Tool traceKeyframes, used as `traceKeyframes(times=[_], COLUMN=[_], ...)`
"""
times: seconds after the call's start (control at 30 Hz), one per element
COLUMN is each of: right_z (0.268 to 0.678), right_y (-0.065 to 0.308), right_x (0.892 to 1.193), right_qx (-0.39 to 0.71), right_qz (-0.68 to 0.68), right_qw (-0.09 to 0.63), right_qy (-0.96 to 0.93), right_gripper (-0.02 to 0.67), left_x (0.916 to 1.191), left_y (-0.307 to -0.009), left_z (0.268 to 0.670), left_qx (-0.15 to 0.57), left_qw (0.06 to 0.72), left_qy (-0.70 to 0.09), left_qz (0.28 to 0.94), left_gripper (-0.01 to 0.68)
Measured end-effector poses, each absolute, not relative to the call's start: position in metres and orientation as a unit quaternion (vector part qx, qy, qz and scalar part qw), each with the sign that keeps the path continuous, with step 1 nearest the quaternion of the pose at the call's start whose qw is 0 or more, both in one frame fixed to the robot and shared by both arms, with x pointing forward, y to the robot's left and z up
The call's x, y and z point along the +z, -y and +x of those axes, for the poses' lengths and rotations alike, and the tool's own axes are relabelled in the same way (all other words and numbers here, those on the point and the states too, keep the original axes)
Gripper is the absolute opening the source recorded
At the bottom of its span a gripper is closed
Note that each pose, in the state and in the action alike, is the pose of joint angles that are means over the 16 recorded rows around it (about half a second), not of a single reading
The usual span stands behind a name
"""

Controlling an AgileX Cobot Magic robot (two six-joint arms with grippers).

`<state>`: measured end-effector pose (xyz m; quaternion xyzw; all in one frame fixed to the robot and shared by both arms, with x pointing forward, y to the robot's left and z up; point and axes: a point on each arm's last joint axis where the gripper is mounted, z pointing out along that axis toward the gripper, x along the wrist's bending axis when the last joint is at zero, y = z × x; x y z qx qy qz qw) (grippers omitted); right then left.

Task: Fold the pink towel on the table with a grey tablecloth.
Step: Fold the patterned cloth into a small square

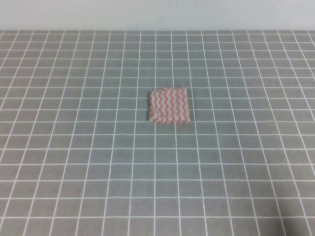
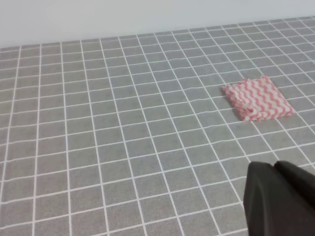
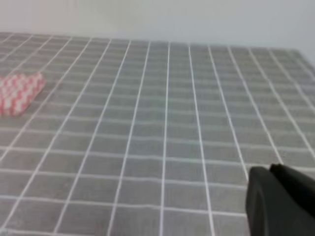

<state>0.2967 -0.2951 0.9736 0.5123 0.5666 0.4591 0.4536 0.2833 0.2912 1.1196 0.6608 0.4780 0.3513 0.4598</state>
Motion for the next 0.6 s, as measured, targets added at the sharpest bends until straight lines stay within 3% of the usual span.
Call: traceKeyframes(times=[0.6], right_z=[0.292], right_y=[0.293], right_x=[0.958], right_qx=[0.474], right_qz=[0.537], right_qw=[0.420], right_qy=[-0.557], right_gripper=[-0.016], left_x=[1.120], left_y=[-0.291], left_z=[0.284], left_qx=[0.349], left_qw=[0.461], left_qy=[-0.479], left_qz=[0.661], left_gripper=[-0.002])
